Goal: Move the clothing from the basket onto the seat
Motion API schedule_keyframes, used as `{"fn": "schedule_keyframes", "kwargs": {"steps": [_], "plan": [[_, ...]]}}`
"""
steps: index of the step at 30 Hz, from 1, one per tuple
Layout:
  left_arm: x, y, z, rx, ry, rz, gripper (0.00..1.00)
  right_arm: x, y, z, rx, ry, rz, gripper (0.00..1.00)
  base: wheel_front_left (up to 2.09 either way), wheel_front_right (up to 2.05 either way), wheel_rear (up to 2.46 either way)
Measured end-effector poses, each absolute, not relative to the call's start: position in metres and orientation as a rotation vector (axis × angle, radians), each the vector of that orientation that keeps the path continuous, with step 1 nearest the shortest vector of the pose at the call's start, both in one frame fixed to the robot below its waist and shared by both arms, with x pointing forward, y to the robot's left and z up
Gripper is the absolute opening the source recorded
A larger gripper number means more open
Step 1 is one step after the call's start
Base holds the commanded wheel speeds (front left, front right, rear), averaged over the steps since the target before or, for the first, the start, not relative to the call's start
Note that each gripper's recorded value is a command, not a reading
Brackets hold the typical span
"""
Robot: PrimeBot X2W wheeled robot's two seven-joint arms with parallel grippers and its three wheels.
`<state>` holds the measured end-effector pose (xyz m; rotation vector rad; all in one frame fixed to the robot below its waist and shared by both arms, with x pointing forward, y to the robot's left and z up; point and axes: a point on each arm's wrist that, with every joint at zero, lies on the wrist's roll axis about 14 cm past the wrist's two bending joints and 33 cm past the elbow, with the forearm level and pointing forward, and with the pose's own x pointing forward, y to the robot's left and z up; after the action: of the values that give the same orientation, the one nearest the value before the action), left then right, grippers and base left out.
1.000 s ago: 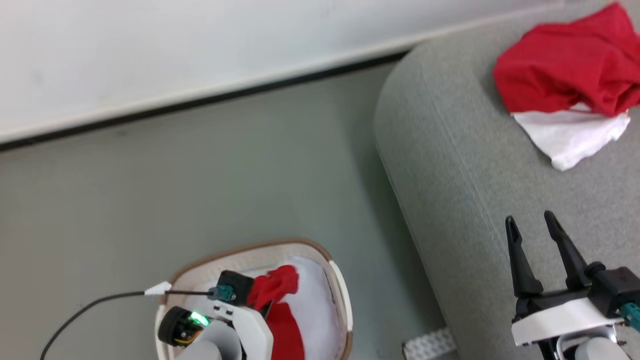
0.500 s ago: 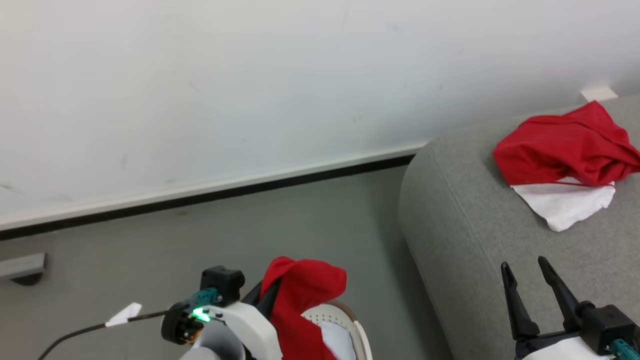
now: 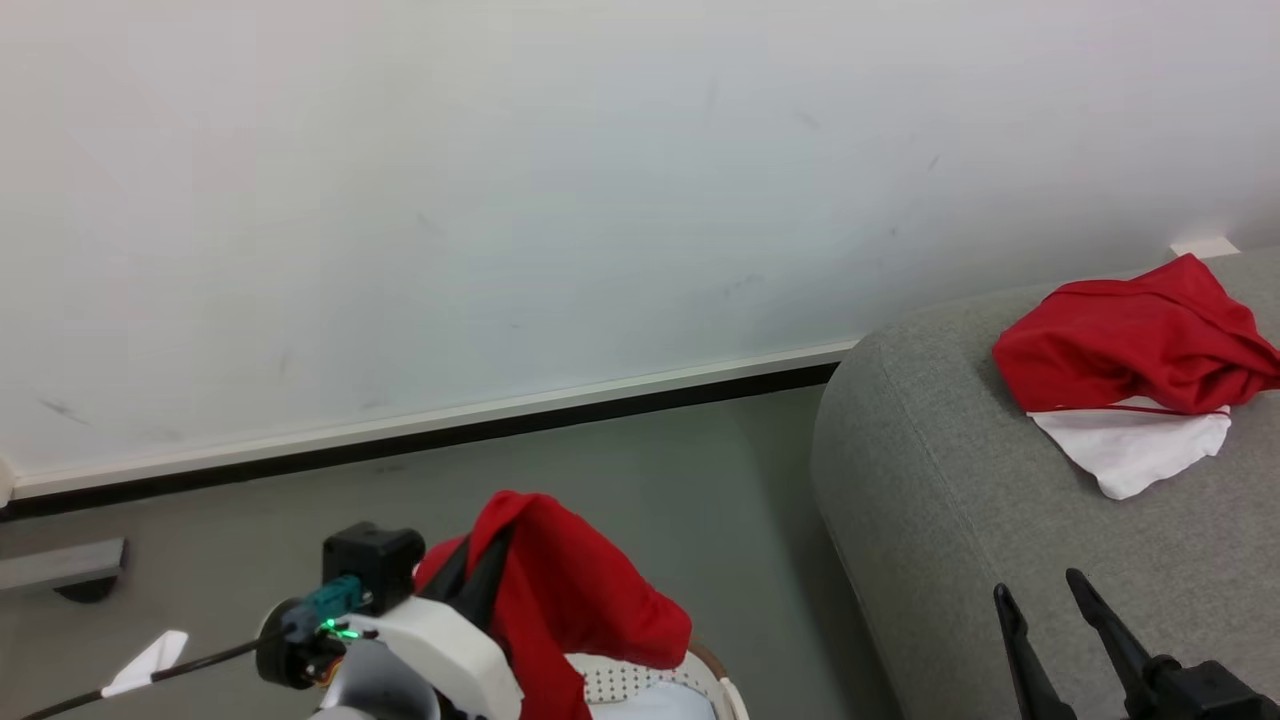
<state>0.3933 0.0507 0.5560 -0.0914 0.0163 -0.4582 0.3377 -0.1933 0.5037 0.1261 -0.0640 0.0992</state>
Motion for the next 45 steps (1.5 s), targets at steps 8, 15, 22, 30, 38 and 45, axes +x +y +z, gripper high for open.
{"fn": "schedule_keyframes", "kwargs": {"steps": [8,15,22,30,38,45], "plan": [[0.389,0.052,0.573,-0.087,-0.024,-0.466,0.0,0.329,-0.17,0.504,0.122,-0.061,0.181,1.0,0.0,0.0,0.0],[0.385,0.046,0.577,-0.08,-0.027,-0.495,0.0,0.328,-0.14,0.517,0.058,-0.074,0.361,1.0,0.0,0.0,0.0],[0.379,0.035,0.583,-0.088,-0.035,-0.532,0.0,0.334,-0.103,0.538,-0.024,-0.082,0.578,1.0,0.0,0.0,0.0],[0.375,0.023,0.584,-0.094,-0.036,-0.567,0.0,0.334,-0.042,0.546,-0.081,-0.047,0.817,1.0,0.0,0.0,0.0],[0.371,0.01,0.587,-0.097,-0.044,-0.608,0.0,0.346,-0.003,0.536,-0.108,0.001,0.924,1.0,0.0,0.0,0.0],[0.366,0.001,0.593,-0.097,-0.056,-0.641,0.0,0.365,0.016,0.523,-0.145,0.041,0.934,1.0,0.0,0.0,0.0]]}}
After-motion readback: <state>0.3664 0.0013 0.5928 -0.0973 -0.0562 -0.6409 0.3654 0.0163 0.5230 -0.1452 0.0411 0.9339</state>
